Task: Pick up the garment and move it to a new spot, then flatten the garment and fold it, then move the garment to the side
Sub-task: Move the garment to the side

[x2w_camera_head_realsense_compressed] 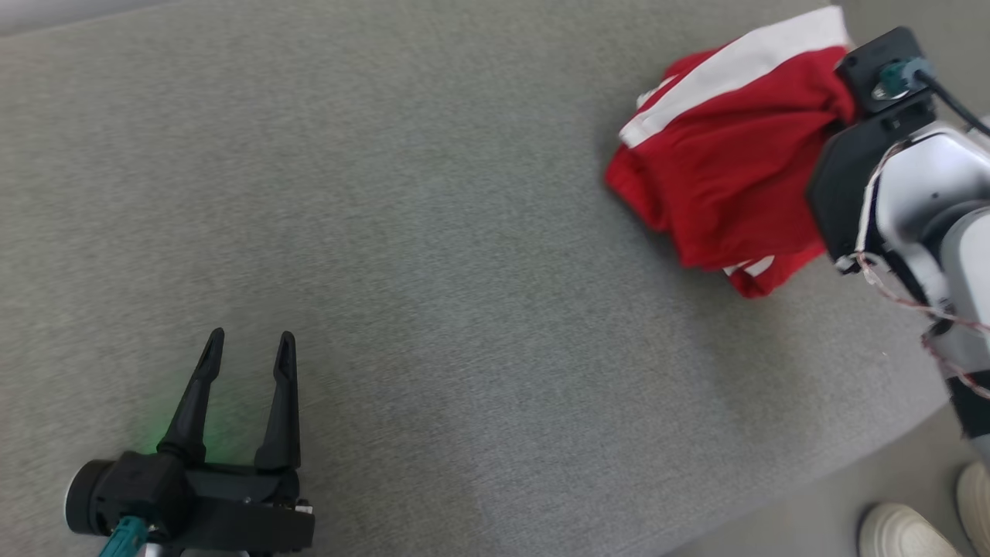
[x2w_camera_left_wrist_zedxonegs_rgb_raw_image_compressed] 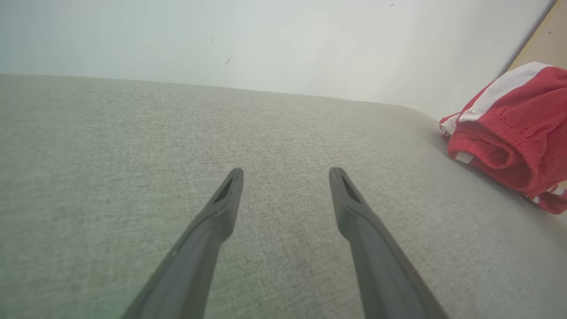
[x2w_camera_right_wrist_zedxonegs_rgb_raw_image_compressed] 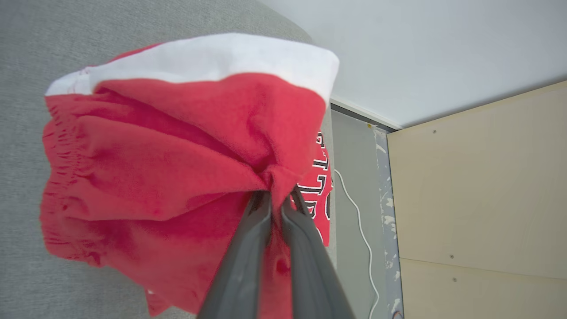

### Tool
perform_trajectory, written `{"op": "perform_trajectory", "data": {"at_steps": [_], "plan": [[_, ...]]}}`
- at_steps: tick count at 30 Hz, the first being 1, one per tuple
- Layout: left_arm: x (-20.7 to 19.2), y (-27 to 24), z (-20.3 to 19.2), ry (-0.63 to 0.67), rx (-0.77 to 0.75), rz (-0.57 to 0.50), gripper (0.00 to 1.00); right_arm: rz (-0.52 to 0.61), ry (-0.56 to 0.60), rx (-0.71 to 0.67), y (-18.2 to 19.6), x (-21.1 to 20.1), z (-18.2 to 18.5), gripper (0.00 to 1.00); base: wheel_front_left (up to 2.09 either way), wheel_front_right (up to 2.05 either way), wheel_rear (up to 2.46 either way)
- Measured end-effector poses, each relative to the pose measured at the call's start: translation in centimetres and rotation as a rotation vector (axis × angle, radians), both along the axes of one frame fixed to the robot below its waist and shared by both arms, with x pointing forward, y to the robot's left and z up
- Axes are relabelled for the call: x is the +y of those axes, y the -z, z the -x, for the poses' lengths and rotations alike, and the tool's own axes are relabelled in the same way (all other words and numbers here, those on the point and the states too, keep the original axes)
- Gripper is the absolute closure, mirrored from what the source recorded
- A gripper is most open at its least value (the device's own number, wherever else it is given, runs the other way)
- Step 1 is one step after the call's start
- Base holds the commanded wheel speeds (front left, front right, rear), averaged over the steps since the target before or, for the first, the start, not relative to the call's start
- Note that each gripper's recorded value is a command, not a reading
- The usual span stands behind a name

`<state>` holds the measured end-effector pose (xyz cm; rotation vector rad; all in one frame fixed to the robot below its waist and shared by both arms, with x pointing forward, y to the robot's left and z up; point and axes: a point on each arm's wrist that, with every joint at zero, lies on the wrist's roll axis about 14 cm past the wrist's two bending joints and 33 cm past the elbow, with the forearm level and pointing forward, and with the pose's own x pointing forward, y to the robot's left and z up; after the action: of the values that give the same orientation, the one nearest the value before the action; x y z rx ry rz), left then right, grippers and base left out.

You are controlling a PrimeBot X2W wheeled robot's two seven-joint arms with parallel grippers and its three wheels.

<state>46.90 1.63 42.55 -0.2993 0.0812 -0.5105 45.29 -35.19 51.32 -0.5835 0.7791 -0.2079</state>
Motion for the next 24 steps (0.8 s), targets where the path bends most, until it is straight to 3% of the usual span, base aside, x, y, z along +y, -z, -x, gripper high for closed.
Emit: {"op": "perform_trajectory", "data": {"at_steps": [7,17,18,19,24], "plan": [[-1.5,1.3,-0.7,0.054,0.006,0.003,0.00,0.081,0.086,0.012,0.7,-4.9,0.7,1.00,0.00,0.00,0.00],[-1.2,2.2,-1.1,0.061,0.008,-0.002,0.00,0.175,0.096,-0.021,2.1,-9.1,-0.6,1.00,0.00,0.00,0.00],[-1.0,2.3,-1.1,0.060,0.008,-0.004,0.00,0.181,0.097,-0.022,2.4,-9.4,-0.7,0.60,0.00,0.00,0.00],[-0.8,2.3,-1.1,0.056,0.008,-0.008,0.00,0.184,0.101,-0.020,2.7,-9.6,-0.8,0.00,0.00,0.00,0.00],[0.4,2.2,-1.1,0.028,0.004,-0.032,0.00,0.120,0.130,-0.079,3.6,-8.9,-1.3,0.00,0.00,0.00,0.00]]}}
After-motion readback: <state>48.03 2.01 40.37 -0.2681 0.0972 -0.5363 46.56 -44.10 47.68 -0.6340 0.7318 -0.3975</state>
